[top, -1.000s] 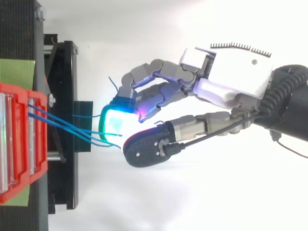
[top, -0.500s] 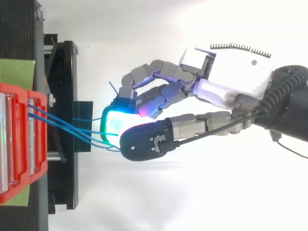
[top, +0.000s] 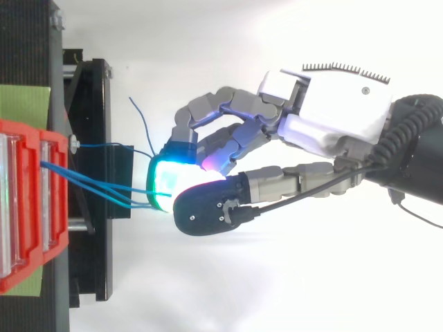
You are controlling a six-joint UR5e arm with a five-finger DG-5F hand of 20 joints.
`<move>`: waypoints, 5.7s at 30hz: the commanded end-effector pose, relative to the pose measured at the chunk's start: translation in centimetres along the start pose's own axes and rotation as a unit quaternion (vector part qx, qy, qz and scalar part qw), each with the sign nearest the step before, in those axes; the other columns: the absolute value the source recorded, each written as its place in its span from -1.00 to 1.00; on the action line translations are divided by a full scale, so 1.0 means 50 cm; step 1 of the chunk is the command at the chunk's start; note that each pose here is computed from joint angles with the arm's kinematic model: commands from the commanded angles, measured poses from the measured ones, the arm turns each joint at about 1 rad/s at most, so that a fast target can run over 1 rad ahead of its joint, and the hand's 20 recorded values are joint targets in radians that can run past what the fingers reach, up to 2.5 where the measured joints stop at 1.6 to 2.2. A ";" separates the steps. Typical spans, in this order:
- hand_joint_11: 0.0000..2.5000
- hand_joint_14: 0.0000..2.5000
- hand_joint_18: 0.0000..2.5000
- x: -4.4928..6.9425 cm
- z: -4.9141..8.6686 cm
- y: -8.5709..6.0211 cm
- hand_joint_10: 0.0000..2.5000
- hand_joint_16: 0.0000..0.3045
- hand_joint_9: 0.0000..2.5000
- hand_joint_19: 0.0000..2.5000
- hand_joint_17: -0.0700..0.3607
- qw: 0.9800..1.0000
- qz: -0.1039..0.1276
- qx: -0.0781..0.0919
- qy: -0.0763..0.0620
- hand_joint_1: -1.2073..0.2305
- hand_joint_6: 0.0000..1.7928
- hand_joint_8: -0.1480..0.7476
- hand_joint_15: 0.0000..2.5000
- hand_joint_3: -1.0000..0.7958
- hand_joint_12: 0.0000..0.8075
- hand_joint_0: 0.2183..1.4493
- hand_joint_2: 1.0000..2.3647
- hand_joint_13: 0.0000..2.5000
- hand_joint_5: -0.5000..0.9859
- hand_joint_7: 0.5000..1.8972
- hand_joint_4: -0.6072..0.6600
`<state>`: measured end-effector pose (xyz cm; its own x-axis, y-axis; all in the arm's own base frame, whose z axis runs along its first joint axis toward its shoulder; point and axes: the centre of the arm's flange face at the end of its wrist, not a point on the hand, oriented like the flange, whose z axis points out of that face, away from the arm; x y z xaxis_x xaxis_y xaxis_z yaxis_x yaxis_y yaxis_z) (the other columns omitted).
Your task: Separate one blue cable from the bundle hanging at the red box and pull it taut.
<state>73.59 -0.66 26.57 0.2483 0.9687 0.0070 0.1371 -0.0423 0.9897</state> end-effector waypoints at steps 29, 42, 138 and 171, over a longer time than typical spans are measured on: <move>0.10 -0.98 -0.50 0.001 0.000 0.000 -0.99 -0.68 -0.07 -0.55 -0.16 1.000 0.001 0.000 0.000 -0.40 0.01 -0.12 -0.01 -0.44 -0.19 -0.35 -1.00 -0.11 -0.57 -0.27 0.06; 0.14 -0.99 -0.37 0.001 0.000 0.000 -0.99 -0.69 -0.07 -0.40 -0.19 1.000 0.000 0.000 0.000 -0.33 0.01 -0.10 0.28 -0.44 -0.23 -0.37 -1.00 0.00 -0.58 -0.33 0.08; 0.24 -0.26 -0.10 0.008 -0.007 -0.028 -0.53 -0.58 0.04 -0.26 -0.01 1.000 -0.008 -0.002 -0.003 -0.08 0.03 0.14 0.17 0.00 -0.03 -0.39 -0.99 0.06 -0.47 0.10 0.13; 0.23 -0.33 -0.10 0.009 -0.007 -0.028 -0.54 -0.58 0.03 -0.25 -0.01 1.000 -0.008 -0.003 -0.001 -0.11 0.03 0.16 0.20 0.02 -0.01 -0.37 -0.99 0.06 -0.46 0.13 0.12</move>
<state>73.19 -0.07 25.24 0.2483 0.9686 -0.0084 0.1348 -0.0260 0.9905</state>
